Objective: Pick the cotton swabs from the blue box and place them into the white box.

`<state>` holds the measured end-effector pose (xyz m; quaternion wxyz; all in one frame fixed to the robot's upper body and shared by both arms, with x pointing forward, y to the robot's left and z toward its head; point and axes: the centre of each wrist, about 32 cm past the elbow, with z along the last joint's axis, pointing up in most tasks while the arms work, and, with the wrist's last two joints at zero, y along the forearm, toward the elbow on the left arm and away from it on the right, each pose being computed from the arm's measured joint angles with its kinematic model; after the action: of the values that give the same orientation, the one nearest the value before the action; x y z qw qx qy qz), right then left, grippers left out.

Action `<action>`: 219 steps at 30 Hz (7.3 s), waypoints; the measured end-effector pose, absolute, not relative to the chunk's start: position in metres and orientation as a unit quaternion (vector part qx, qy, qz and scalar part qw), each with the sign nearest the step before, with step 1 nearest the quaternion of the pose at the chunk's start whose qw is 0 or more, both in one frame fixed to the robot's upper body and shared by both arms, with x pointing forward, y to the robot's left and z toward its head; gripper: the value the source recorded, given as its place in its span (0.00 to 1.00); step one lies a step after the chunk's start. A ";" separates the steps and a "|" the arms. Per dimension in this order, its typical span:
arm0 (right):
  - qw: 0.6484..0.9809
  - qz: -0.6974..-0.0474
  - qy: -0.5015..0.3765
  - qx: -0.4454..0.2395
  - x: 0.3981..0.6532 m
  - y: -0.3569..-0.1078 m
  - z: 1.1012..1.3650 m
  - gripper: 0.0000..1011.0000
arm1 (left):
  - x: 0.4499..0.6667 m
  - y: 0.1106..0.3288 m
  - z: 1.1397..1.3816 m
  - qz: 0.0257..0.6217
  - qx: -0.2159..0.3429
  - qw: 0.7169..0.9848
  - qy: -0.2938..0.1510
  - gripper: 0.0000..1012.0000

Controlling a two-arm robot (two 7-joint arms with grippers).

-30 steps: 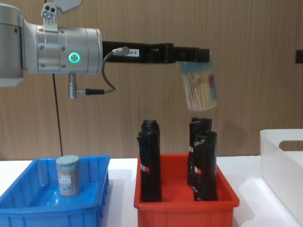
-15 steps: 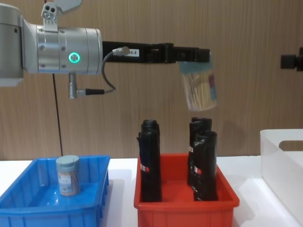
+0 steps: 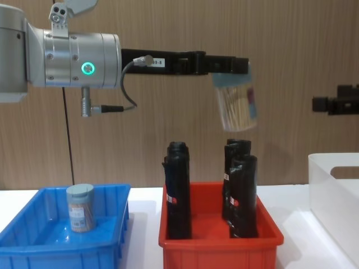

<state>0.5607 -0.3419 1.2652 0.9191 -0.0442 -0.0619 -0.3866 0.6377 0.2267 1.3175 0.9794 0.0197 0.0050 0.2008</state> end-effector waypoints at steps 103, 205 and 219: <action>0.965 -0.252 -0.061 -0.052 0.605 -0.280 1.262 0.99 | 0.638 0.227 1.317 0.201 0.020 0.979 0.005 0.65; 0.931 -0.362 -0.017 -0.036 0.610 -0.307 1.238 0.62 | 0.638 0.227 1.317 0.201 0.020 0.979 0.005 0.99; 0.891 -0.452 -0.001 -0.031 0.616 -0.347 1.232 0.62 | 0.638 0.227 1.317 0.201 0.020 0.979 0.005 0.99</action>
<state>0.6164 -0.3465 1.2320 0.8912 -0.0312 -0.0010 -0.4525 0.6377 0.2266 1.3175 0.9794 0.0197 0.0051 0.2008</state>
